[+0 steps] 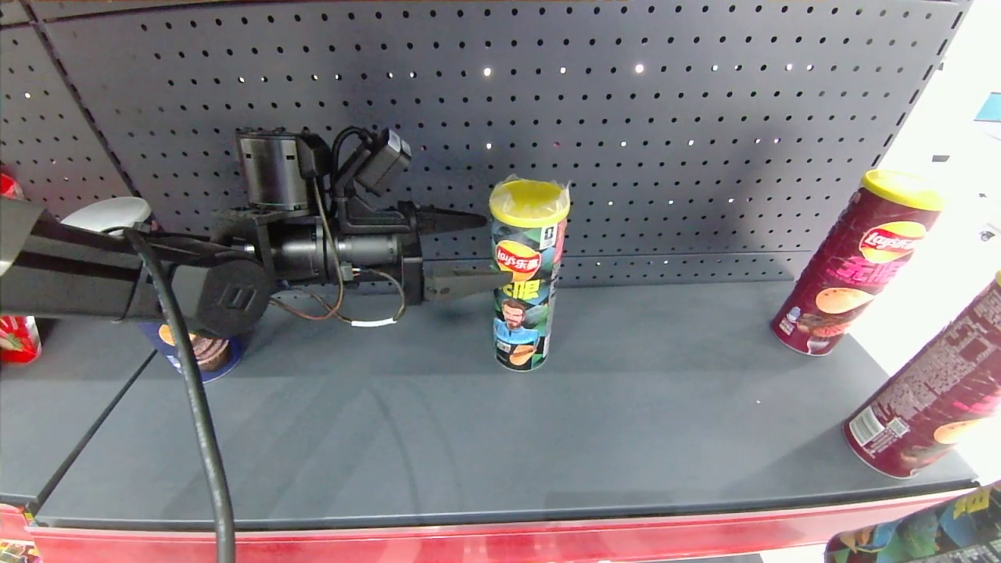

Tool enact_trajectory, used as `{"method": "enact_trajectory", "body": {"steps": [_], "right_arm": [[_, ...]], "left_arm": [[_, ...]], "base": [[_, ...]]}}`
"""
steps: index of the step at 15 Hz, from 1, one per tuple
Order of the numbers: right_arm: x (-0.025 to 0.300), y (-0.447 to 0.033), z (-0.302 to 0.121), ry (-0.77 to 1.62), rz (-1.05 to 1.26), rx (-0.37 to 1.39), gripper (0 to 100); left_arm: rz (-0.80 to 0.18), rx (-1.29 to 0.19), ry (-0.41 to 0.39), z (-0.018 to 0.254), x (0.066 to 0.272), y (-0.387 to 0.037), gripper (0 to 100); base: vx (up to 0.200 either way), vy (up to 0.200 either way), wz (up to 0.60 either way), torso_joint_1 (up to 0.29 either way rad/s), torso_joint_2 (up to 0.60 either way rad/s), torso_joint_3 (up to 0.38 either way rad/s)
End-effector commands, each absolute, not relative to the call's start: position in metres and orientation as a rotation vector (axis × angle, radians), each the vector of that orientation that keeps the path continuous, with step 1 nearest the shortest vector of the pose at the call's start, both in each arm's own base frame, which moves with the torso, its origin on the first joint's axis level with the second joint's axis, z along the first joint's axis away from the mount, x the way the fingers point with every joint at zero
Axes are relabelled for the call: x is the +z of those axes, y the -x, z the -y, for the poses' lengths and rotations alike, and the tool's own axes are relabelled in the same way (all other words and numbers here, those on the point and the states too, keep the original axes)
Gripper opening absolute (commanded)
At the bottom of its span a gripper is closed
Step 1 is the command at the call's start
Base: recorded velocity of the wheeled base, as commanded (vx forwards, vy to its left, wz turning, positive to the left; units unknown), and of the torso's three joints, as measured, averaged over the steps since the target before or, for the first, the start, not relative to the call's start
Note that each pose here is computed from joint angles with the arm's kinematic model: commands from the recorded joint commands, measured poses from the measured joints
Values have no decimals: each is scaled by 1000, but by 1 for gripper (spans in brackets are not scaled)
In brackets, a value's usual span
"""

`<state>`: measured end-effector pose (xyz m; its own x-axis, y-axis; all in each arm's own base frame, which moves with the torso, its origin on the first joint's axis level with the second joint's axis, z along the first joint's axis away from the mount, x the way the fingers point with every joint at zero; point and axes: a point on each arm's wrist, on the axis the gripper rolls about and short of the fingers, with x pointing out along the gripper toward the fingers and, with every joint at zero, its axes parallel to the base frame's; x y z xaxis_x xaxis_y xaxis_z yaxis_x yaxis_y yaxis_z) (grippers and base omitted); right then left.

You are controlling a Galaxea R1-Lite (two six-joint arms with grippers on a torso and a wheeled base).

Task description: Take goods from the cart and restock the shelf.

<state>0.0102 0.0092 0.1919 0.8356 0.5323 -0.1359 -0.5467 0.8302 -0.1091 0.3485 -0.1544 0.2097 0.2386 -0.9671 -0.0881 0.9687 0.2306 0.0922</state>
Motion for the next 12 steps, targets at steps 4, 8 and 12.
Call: {"method": "enact_trajectory", "body": {"steps": [4, 8, 12], "right_arm": [[191, -10, -9, 147, -106, 575, 0], [191, -10, -9, 147, -108, 575, 0], [191, -10, -9, 147, -106, 573, 0]], "left_arm": [[-14, -1373, -129, 166, 205, -358, 100], [-5, -1400, -131, 181, 202, -361, 100], [-1, -1404, -112, 191, 206, -367, 100]], "base": [[0, 0, 0, 0, 0, 0], [0, 0, 0, 0, 0, 0], [0, 0, 0, 0, 0, 0]]}}
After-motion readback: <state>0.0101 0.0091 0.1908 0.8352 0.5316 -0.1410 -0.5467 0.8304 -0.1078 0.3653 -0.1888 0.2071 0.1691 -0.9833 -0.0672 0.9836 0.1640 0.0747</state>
